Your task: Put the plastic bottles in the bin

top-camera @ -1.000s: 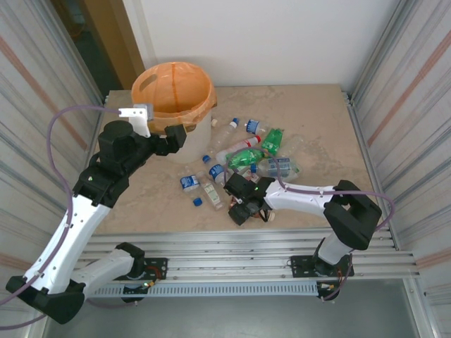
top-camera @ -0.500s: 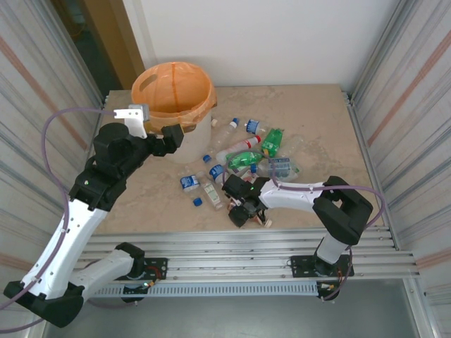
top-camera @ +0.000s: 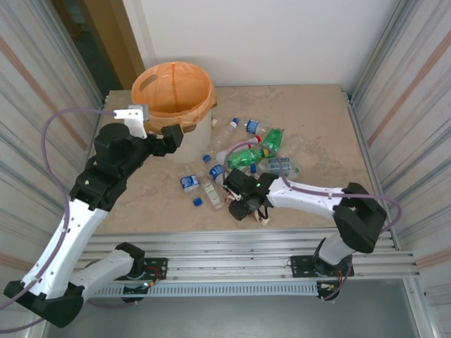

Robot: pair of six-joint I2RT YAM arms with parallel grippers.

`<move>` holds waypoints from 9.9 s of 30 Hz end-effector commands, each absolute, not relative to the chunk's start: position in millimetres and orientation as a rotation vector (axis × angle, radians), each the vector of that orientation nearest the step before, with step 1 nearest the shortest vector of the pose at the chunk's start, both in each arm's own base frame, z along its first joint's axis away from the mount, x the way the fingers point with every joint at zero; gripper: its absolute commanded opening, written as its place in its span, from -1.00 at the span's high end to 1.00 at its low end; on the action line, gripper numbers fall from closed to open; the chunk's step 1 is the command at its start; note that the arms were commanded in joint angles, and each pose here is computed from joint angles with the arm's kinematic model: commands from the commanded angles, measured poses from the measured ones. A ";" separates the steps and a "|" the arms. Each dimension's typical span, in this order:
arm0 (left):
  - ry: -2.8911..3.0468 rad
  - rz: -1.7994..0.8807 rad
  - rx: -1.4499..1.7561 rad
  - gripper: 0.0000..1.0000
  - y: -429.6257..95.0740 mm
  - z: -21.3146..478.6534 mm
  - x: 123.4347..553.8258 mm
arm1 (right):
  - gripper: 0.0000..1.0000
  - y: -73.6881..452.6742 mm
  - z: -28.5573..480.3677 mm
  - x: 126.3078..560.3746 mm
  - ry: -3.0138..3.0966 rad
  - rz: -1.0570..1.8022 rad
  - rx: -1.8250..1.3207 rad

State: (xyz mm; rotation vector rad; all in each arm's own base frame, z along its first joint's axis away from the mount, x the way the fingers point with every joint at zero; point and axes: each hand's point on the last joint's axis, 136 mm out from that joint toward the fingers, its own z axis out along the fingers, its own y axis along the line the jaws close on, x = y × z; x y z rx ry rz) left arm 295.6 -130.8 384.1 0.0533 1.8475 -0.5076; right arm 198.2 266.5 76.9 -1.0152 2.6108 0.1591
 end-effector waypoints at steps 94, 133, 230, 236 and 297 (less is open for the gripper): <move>1.729 -0.901 0.294 0.92 -273.1 332.6 305.8 | 0.18 341.5 392.8 313.4 1.921 1.320 -0.314; 1.935 -0.519 0.085 1.00 -138.2 375.4 410.6 | -0.96 189.8 346.3 320.7 2.044 0.725 0.091; 1.912 -0.532 1.642 -0.91 -489.7 119.5 356.6 | -0.96 -33.2 197.9 254.2 2.240 0.286 1.034; 1.939 -0.516 1.660 -0.88 -488.6 104.3 357.6 | -0.96 -32.0 195.7 253.3 2.243 0.295 1.037; 1.784 -0.445 1.524 0.38 -503.3 195.7 360.3 | -0.96 -28.3 201.7 248.3 2.209 0.328 1.017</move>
